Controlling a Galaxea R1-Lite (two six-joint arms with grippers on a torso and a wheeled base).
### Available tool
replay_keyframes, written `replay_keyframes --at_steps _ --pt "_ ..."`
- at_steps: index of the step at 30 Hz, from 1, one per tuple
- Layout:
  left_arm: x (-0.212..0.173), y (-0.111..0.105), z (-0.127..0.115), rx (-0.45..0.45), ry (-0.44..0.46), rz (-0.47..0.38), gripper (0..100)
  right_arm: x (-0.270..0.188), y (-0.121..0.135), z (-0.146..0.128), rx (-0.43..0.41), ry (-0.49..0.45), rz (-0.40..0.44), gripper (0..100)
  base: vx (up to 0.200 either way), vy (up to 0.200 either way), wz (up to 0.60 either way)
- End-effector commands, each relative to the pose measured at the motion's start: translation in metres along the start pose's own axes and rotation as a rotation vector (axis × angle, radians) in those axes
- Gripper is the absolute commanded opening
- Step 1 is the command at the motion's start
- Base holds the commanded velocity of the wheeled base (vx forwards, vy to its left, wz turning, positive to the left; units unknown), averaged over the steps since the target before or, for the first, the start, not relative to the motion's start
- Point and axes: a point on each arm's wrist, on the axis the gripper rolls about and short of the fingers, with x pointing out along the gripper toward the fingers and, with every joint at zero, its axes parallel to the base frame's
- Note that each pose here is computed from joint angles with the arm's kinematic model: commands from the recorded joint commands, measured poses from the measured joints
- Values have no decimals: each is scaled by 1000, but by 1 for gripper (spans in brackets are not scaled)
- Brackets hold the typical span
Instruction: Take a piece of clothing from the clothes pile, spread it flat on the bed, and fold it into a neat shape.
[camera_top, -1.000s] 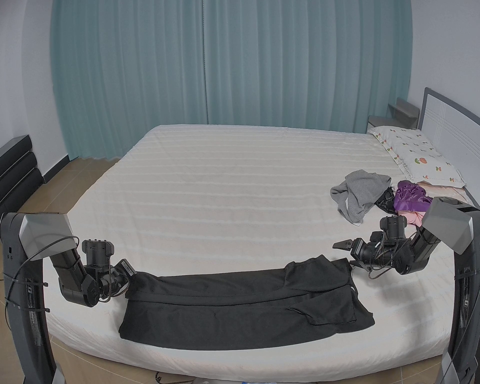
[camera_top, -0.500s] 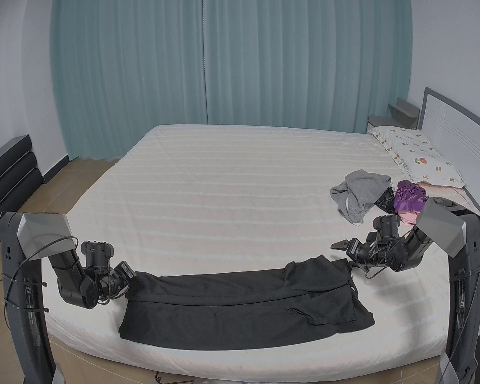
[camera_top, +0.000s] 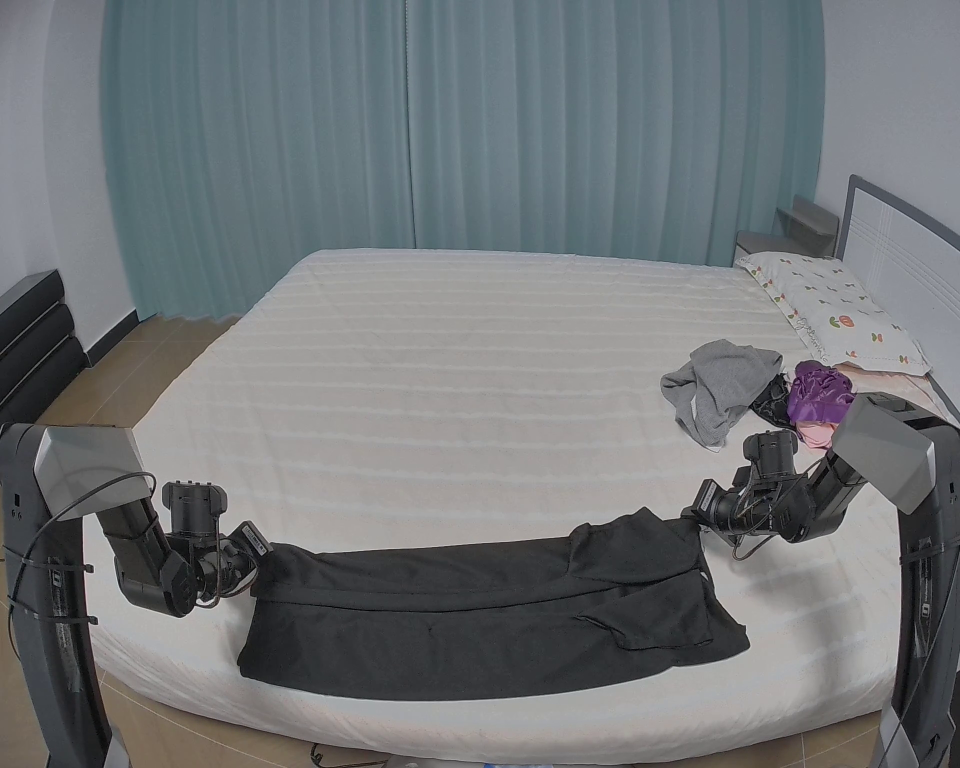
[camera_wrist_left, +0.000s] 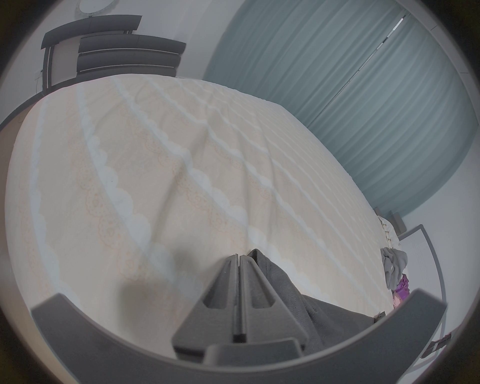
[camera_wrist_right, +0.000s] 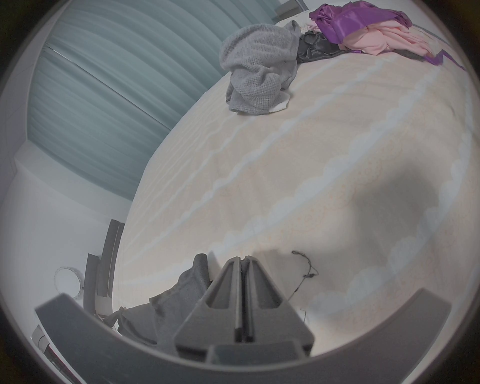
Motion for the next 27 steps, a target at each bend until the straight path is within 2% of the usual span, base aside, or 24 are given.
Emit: replay_keyframes --at_steps 1,6,10,15,16,23,26,27 --pt "0 -1 2 -1 -6 -7 0 -6 2 7 3 -24 8 0 0 0 0" --pt "0 -3 3 -5 -10 -12 0 -6 -3 10 14 -44 10 0 0 0 0" --pt "2 -8 9 -54 -31 -36 0 -5 -5 8 17 -40 8 0 0 0 0" --pt "2 -10 10 -70 -17 -62 0 -5 -6 7 21 -37 6 0 0 0 0" --pt "2 -10 10 -70 -11 -66 100 -5 -6 8 22 -38 6 0 0 0 0" --pt "-4 -10 9 -63 27 -103 100 -5 -7 5 26 -30 3 0 0 0 0" --pt "-12 -9 11 -67 54 -141 100 -5 -7 5 26 -30 4 0 0 0 0" --pt "-21 -6 14 -70 86 -184 100 -5 -7 5 26 -28 4 0 0 0 0"
